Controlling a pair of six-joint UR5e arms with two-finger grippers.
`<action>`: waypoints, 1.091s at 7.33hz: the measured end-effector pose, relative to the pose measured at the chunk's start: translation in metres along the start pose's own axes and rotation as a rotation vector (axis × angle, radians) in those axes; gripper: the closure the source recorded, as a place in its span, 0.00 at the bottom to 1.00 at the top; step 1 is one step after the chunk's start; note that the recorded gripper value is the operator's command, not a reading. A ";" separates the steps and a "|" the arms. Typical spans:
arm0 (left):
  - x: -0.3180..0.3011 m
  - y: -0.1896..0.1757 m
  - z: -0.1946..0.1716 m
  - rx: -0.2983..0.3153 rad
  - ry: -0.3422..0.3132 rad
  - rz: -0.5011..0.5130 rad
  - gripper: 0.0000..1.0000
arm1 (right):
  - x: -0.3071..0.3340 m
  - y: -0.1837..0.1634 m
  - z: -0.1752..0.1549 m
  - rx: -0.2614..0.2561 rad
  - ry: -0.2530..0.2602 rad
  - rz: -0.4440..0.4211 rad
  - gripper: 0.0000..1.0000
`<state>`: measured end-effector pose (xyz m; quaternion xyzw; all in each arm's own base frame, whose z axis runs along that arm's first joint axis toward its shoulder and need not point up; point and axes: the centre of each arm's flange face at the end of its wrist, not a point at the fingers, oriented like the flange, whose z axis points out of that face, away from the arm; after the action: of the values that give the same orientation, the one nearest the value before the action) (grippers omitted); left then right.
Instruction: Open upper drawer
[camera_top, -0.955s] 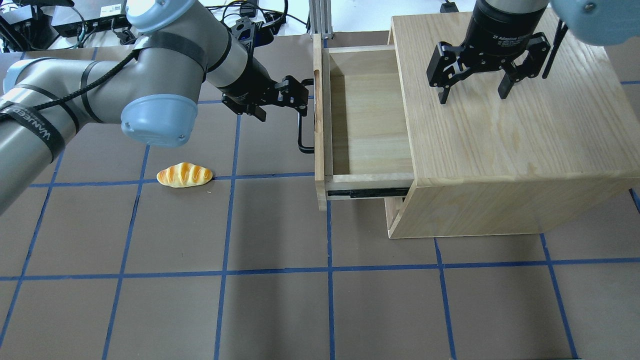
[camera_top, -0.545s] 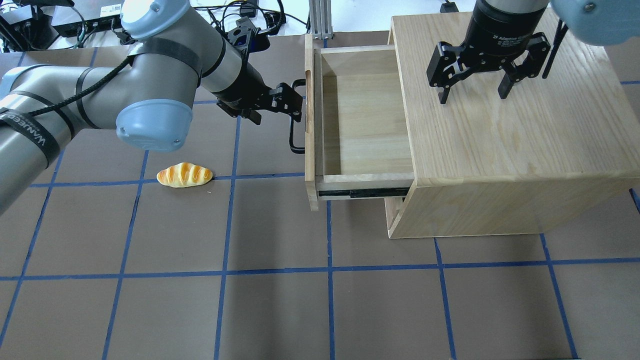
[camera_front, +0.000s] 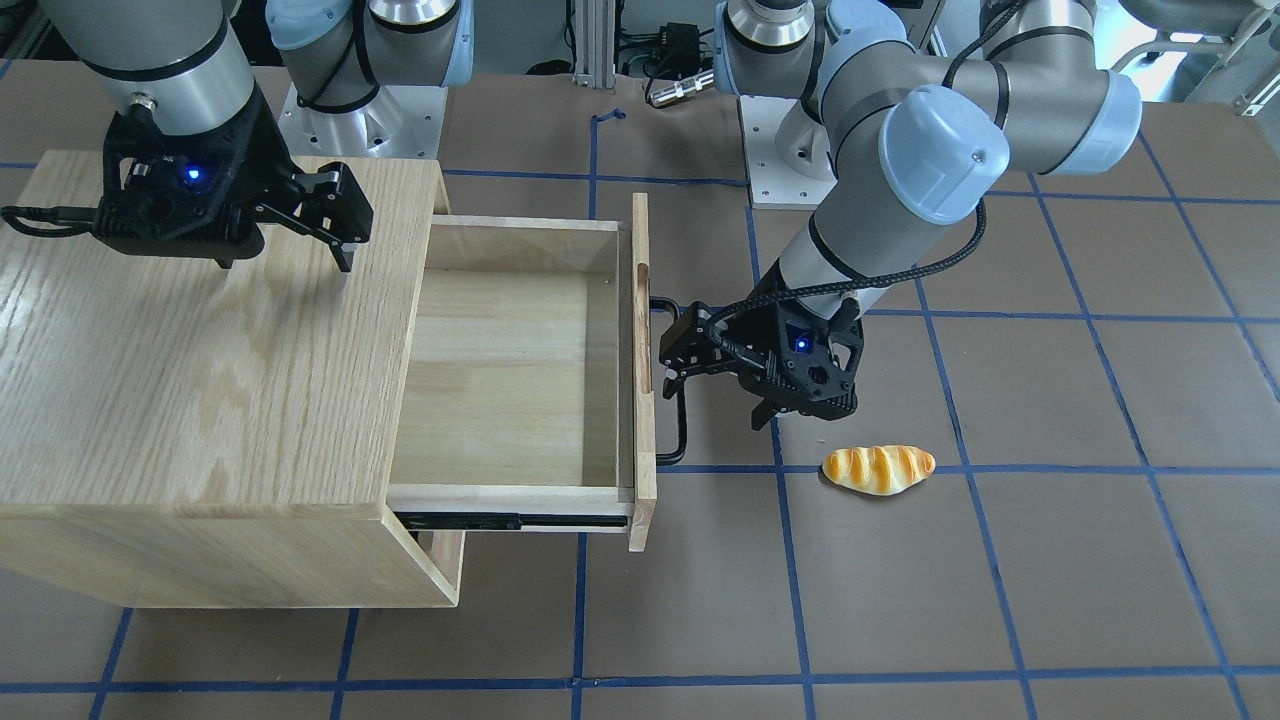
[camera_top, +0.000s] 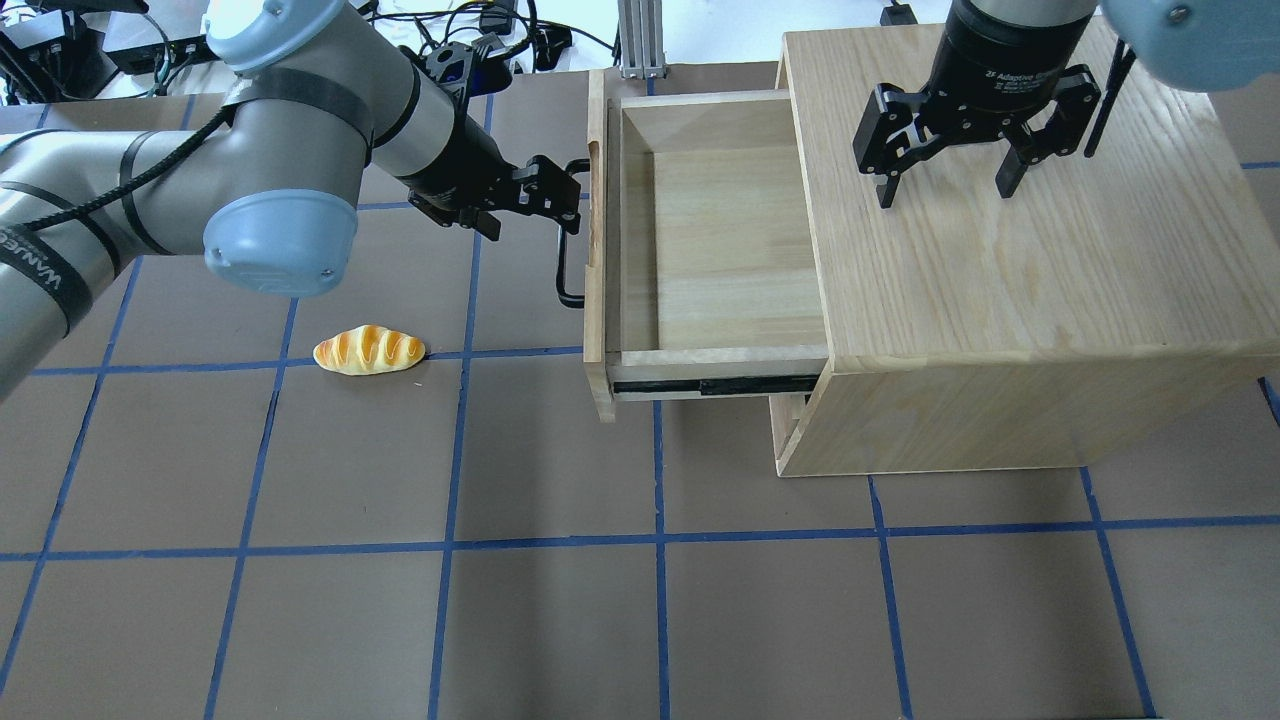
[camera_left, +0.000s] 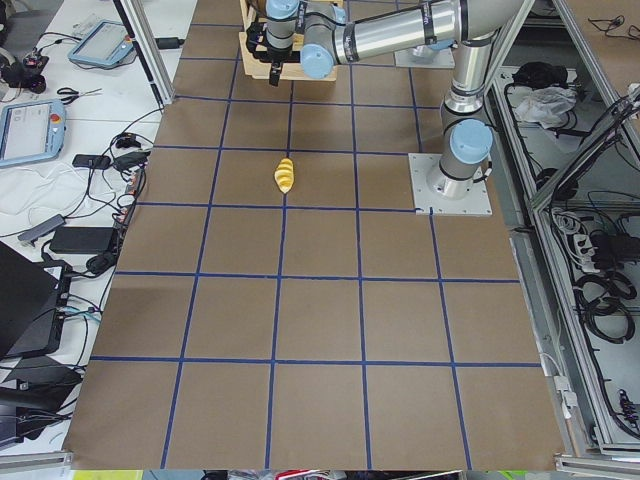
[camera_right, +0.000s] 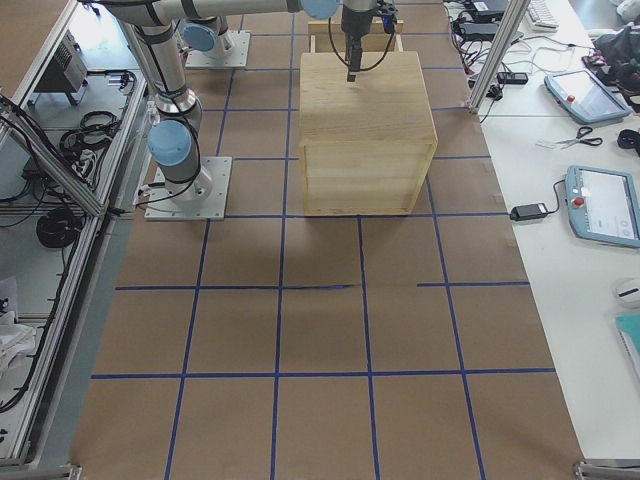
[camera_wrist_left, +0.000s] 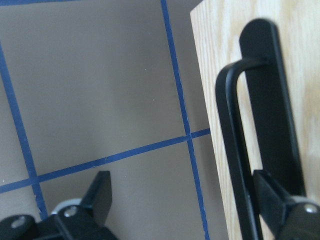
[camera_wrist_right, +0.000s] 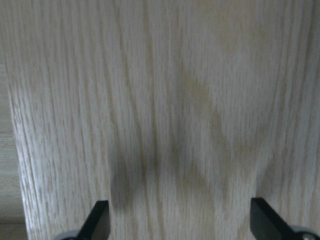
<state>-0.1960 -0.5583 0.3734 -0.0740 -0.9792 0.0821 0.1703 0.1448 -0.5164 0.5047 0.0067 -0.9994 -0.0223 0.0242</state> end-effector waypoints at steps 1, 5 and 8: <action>-0.006 0.000 -0.001 0.000 -0.012 -0.008 0.00 | 0.000 0.000 0.000 0.000 0.000 0.000 0.00; -0.016 0.000 -0.019 -0.013 -0.046 -0.037 0.00 | 0.000 0.000 0.000 0.000 0.000 -0.001 0.00; -0.011 0.007 -0.093 -0.075 -0.101 -0.085 0.00 | 0.000 0.000 0.000 0.000 0.000 0.000 0.00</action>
<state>-0.1528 -0.5403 0.4551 -0.0347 -0.9912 0.0416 0.1210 0.1448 -0.5165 0.5050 0.0067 -0.9994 -0.0221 0.0242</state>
